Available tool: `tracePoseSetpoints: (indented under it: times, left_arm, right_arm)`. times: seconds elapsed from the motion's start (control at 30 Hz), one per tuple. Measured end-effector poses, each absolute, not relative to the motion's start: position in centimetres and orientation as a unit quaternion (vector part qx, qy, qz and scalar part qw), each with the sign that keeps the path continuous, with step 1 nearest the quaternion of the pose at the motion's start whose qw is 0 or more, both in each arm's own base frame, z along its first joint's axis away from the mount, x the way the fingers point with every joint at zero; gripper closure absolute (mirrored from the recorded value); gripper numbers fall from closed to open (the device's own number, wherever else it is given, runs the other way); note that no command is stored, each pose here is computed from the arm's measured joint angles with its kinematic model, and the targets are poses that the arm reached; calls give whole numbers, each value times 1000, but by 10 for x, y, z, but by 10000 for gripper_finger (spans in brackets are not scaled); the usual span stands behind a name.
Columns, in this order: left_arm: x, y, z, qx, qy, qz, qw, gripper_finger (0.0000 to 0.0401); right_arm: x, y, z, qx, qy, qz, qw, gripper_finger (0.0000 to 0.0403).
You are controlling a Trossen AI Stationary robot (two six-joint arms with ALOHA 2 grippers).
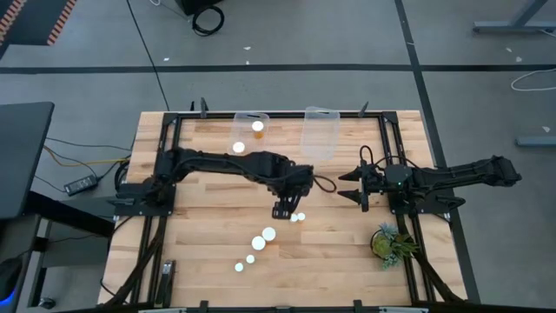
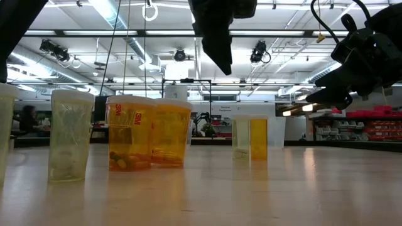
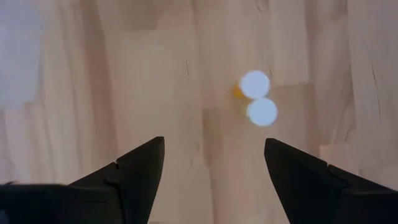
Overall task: Pick and place medicine bottles into bin by pill shape (circle, oval)
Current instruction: Put the small yellow pill bottle into the right transparent bin
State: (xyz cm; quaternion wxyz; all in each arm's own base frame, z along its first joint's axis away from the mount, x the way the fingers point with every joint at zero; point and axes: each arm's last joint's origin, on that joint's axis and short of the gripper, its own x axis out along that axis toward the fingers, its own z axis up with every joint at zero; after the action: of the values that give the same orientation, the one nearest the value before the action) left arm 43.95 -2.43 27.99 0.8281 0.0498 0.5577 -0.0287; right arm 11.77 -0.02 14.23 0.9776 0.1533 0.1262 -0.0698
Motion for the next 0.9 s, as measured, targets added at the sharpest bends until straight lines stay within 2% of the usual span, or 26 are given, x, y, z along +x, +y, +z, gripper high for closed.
tracePoseSetpoints:
  times: [0.7,0.9]
  left_arm:
    - [456,-40,236,72,588,-106,798,115]
    - [460,-53,233,78,571,-124,808,115]
  right_arm:
    - [118,0,142,153,126,-70,978,98]
    - [118,0,142,153,126,-70,978,98]
